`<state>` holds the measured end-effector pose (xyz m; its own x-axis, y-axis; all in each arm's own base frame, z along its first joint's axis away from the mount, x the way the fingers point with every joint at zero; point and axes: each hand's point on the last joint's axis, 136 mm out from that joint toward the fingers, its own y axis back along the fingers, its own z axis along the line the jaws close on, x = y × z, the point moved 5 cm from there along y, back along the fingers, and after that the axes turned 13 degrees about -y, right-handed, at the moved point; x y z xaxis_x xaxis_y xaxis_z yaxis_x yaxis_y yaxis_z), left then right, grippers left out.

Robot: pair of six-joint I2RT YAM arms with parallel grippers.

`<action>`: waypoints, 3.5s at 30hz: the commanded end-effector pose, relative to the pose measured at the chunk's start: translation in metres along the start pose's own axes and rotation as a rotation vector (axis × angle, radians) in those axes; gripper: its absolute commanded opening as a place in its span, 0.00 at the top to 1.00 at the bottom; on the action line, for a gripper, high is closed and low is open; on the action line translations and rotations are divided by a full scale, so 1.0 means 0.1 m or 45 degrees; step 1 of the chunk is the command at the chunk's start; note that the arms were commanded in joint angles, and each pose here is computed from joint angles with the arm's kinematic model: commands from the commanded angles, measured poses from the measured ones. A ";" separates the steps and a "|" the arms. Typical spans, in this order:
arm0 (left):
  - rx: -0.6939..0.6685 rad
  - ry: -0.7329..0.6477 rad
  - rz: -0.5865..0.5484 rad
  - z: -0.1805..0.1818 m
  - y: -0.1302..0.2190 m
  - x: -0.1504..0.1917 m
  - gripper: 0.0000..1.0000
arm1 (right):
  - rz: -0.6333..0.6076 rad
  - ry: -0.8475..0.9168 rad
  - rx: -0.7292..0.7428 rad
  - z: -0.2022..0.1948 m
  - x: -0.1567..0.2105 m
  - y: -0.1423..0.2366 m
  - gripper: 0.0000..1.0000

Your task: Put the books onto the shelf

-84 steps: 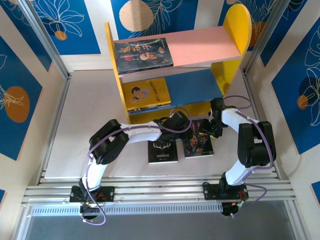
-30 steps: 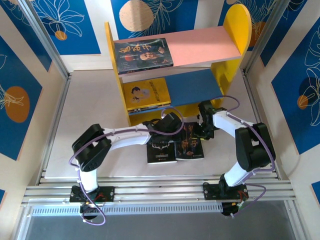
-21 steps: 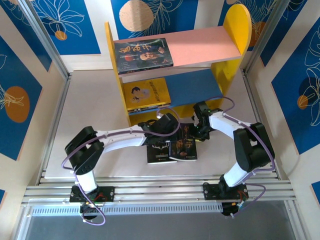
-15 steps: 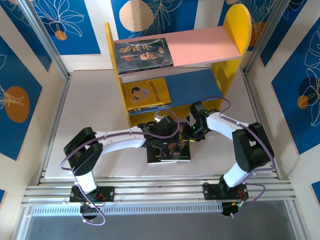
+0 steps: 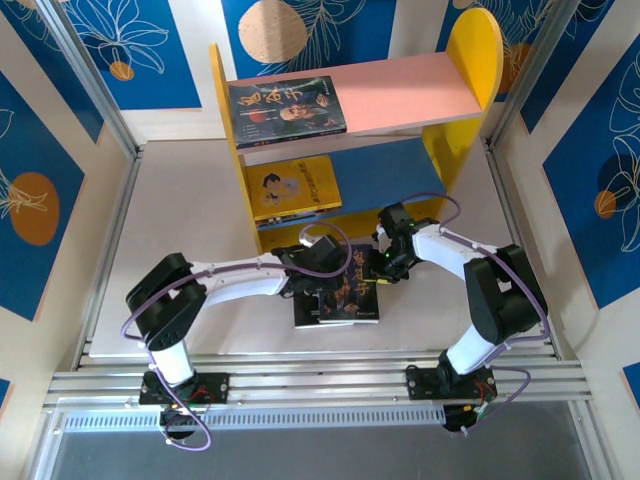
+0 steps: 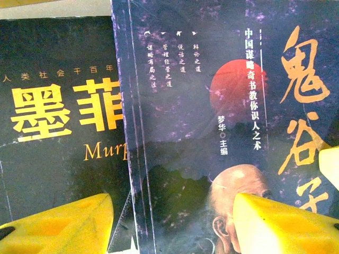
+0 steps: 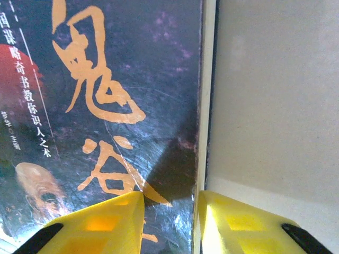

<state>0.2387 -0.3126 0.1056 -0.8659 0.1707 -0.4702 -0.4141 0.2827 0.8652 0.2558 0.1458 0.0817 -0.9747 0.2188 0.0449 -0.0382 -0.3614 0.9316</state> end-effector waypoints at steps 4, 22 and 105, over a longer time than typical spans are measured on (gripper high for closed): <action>-0.025 -0.010 0.083 0.06 -0.20 0.10 0.38 | 0.041 -0.019 0.170 -0.18 0.07 -0.13 0.69; 0.600 -0.023 -0.099 -0.60 0.12 -0.23 0.39 | 0.061 0.021 0.172 -0.09 0.09 -0.17 0.69; 0.438 -0.618 -1.391 -0.57 3.99 -2.06 1.00 | -0.935 0.221 -0.771 0.44 -0.11 2.75 0.36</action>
<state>0.2287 -0.3017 0.5050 -0.0491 0.1112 -0.9926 -0.6182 0.7772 0.1177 0.2703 0.0782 0.3138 -0.7152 0.4598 -0.5264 -0.6952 -0.5456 0.4680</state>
